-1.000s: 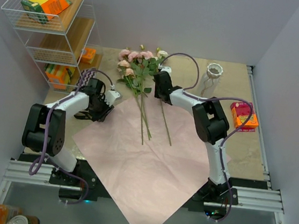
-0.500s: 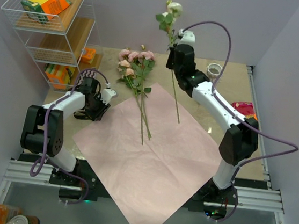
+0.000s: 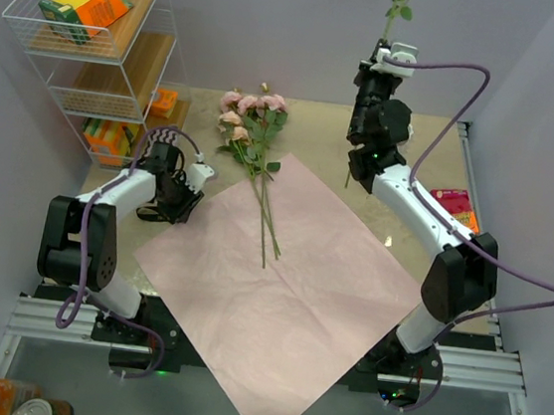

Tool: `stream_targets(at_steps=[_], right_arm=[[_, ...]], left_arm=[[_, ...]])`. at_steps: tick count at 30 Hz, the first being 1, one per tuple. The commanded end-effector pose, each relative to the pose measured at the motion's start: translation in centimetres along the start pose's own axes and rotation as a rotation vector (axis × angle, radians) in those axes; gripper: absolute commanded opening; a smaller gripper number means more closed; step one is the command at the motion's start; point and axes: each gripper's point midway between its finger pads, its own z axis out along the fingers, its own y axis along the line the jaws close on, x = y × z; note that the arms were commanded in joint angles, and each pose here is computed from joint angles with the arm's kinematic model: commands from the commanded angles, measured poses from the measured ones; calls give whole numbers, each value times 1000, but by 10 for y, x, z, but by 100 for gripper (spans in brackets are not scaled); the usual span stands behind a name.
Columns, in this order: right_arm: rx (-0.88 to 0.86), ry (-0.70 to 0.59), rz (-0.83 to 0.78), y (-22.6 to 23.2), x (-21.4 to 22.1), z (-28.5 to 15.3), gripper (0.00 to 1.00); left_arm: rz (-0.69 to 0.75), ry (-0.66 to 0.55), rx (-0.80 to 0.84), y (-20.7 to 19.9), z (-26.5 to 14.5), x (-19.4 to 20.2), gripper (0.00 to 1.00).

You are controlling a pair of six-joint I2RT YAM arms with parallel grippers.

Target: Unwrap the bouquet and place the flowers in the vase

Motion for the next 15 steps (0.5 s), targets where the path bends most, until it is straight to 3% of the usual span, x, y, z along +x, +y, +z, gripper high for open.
stream_targets(at_steps=[1, 15], right_arm=[[187, -315, -16, -44, -97, 21, 0], [361, -662, -213, -101, -161, 33, 0]], left_arm=[[23, -65, -2, 8, -11, -19, 40], [28, -71, 36, 16, -13, -27, 40]])
